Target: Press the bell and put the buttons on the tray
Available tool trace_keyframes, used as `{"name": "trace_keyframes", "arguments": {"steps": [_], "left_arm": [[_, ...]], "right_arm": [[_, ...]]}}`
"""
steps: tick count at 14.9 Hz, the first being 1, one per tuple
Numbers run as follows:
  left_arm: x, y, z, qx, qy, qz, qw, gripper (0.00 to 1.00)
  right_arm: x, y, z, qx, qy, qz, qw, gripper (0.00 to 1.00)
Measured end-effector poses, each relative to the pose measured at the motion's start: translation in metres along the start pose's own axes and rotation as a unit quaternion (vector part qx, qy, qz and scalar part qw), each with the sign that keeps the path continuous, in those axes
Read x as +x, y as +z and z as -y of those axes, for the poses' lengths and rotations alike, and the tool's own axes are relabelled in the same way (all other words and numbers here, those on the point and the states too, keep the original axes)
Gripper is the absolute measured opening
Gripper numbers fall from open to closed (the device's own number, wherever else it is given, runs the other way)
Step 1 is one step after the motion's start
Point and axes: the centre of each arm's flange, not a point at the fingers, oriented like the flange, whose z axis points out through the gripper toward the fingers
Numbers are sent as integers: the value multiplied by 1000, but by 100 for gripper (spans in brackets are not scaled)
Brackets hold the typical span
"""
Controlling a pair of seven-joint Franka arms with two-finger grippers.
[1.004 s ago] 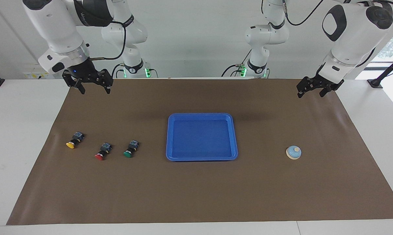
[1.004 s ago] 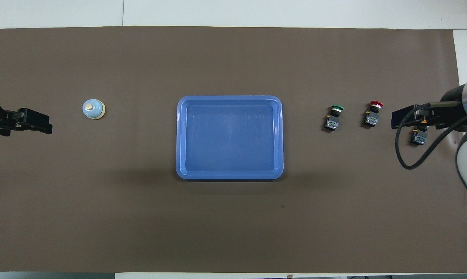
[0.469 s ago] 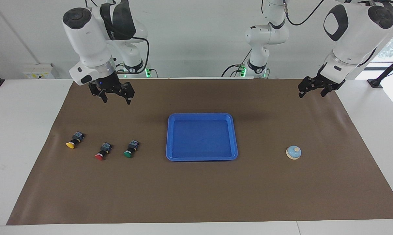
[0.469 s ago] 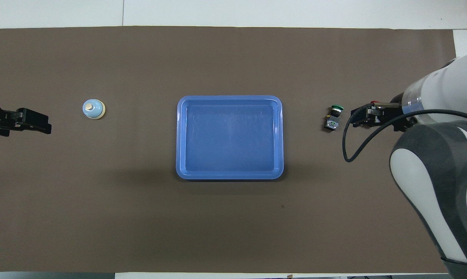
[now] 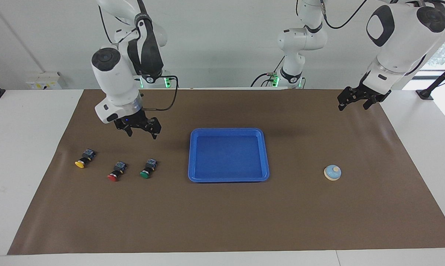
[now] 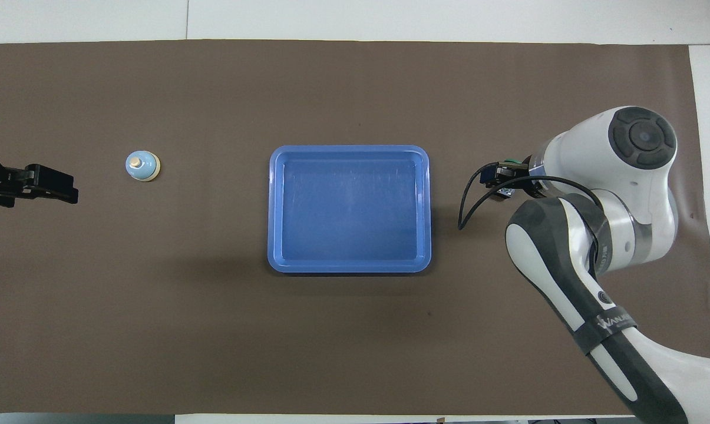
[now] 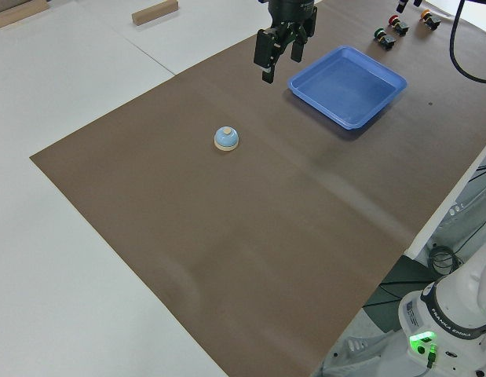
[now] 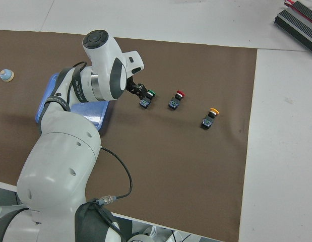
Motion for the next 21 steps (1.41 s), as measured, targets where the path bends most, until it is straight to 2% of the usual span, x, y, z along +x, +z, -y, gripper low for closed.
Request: {"name": "trace_keyframes", "arguments": {"steps": [5, 11, 21], "left_arm": [[0, 0, 0, 0, 0, 0, 1000, 100], [0, 0, 0, 0, 0, 0, 1000, 100], [0, 0, 0, 0, 0, 0, 1000, 100]], "right_arm": [[-6, 36, -17, 3, 15, -10, 1000, 100], [4, 83, -22, 9, 23, -25, 999, 100], [13, 103, -26, 14, 28, -43, 999, 98]]}}
